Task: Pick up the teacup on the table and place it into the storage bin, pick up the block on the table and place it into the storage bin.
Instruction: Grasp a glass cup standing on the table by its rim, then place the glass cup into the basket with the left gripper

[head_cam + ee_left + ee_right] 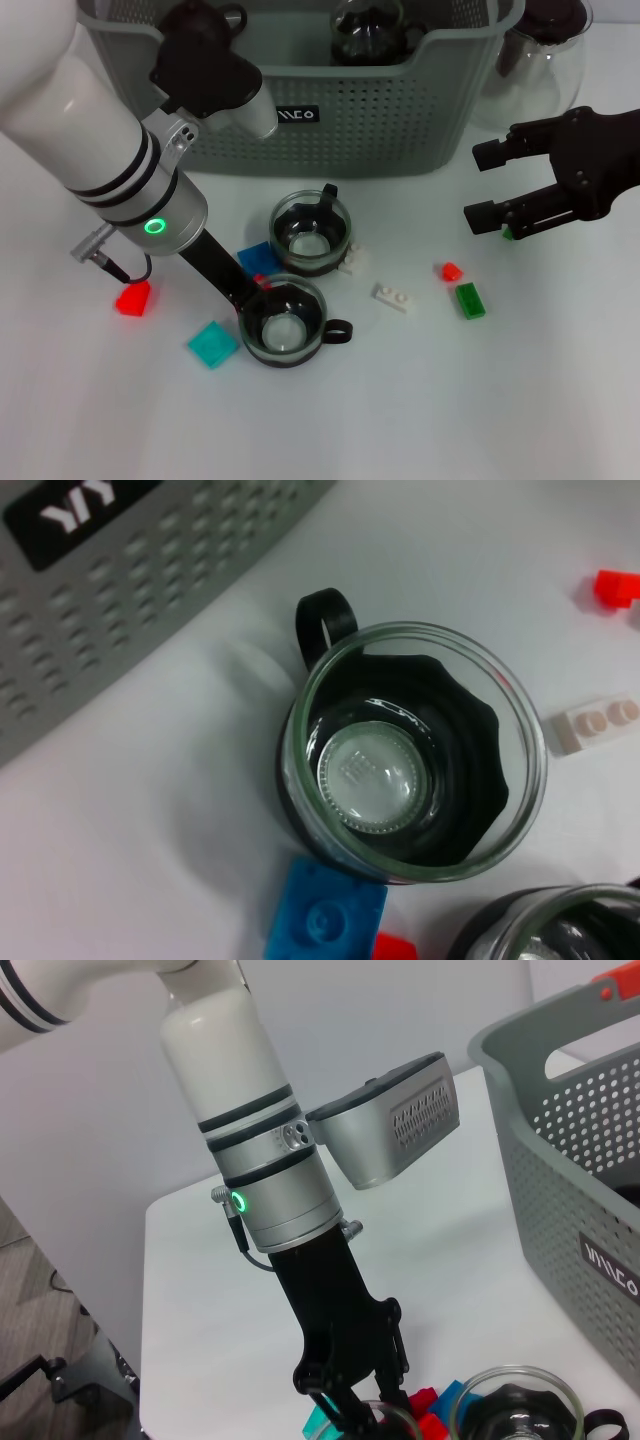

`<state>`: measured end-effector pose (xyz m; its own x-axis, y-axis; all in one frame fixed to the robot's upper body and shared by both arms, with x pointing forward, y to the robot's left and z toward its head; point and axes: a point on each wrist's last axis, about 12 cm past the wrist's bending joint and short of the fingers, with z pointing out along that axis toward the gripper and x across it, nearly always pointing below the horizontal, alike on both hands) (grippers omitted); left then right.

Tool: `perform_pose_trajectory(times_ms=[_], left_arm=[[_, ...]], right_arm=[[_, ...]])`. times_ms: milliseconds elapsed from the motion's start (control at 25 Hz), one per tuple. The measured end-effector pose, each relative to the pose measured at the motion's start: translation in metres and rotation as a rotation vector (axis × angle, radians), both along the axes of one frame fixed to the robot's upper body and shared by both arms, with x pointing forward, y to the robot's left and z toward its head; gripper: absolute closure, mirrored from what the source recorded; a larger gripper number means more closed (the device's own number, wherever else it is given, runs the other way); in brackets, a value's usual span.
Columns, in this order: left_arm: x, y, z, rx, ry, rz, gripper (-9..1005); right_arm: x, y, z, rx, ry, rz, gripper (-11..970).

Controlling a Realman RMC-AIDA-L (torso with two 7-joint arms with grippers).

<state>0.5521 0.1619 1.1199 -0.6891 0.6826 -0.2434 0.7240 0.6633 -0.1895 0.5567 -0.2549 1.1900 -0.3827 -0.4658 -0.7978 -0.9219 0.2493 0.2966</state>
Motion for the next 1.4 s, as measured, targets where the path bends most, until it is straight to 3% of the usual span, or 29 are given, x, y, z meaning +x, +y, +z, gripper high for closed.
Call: perform_pose_trajectory(times_ms=[360,680,840,1120,1280,1400], left_arm=[[0.001,0.000,0.002,0.002,-0.011,0.016,845],[0.002,0.004,0.017,-0.009,-0.038,0.019,938],[0.003,0.011,0.042,-0.081,-0.073,0.041,938],[0.004,0.028,0.109,-0.389,-0.215,0.034,939],[0.006,0.030,0.149,-0.439,-0.376,0.017,939],[0.017,0.033,0.174,-0.448,-0.484,0.041,939]], right_arm=[[0.001,-0.004,0.002,0.008,-0.005,-0.018,35],[0.001,-0.006,0.002,0.006,-0.006,-0.023,35],[0.002,-0.013,0.003,-0.006,-0.005,-0.035,37],[0.009,-0.035,0.003,-0.110,0.076,-0.036,39],[0.012,-0.045,0.008,-0.143,0.121,-0.031,41],[0.012,-0.049,0.014,-0.146,0.142,-0.032,42]])
